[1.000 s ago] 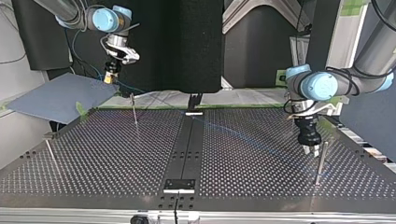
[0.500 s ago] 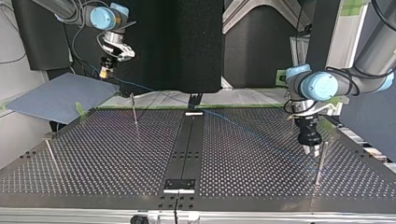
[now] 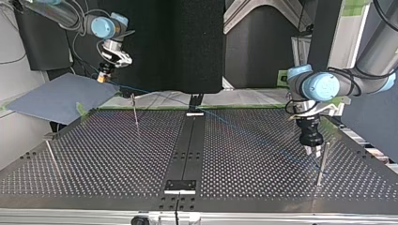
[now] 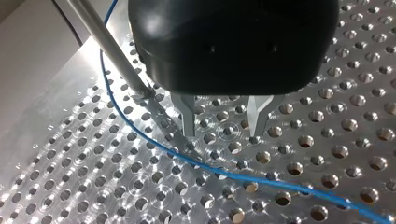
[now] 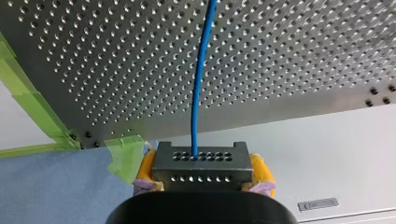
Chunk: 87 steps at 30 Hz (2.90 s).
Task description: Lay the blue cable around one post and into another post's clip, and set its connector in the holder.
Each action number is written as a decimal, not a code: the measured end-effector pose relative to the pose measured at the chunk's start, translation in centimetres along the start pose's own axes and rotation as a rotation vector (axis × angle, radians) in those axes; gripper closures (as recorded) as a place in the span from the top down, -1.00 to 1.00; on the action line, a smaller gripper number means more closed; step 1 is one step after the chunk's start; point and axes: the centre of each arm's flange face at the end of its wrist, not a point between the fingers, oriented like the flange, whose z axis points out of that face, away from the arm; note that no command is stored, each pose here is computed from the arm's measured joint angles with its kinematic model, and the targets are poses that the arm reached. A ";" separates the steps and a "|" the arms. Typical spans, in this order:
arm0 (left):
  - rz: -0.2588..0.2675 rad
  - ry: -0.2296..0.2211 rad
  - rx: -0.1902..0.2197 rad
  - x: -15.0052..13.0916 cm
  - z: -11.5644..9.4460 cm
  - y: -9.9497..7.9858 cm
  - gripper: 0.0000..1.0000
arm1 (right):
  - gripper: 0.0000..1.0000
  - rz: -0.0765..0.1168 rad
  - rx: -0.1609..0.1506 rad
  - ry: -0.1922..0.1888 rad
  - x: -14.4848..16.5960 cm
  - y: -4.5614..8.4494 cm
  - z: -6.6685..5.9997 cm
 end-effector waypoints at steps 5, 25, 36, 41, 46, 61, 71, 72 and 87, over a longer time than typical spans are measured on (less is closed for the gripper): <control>0.004 0.000 -0.001 0.0 0.0 0.0 0.15 | -1.00 0.009 -0.018 0.003 -1.4 1.4 0.6; 0.010 0.003 -0.003 0.1 -0.1 0.0 0.15 | -1.00 -0.089 -0.016 -0.102 -8.8 7.2 -0.7; 0.024 0.004 -0.003 0.1 -0.1 0.0 0.15 | -1.00 -0.127 0.040 -0.165 -11.0 5.8 -1.4; 0.027 0.004 -0.004 0.1 -0.1 0.0 0.15 | -1.00 -0.104 0.047 -0.160 -9.2 4.9 -0.8; 0.030 0.002 -0.007 0.0 -0.1 0.0 0.15 | -1.00 -0.067 0.048 -0.158 -7.5 4.2 -0.4; 0.032 0.008 -0.006 0.2 -0.2 -0.1 0.15 | -1.00 0.022 0.067 -0.064 -0.2 3.1 2.8; -0.013 0.027 -0.024 0.3 -0.5 0.1 0.15 | -1.00 0.014 0.103 0.024 4.7 1.7 4.3; -0.019 0.029 -0.026 0.3 -0.4 0.3 0.15 | -1.00 0.014 0.105 0.031 5.1 1.5 4.4; -0.141 0.075 -0.089 -1.3 -3.0 2.5 0.15 | -1.00 0.028 0.130 0.135 10.9 0.2 5.5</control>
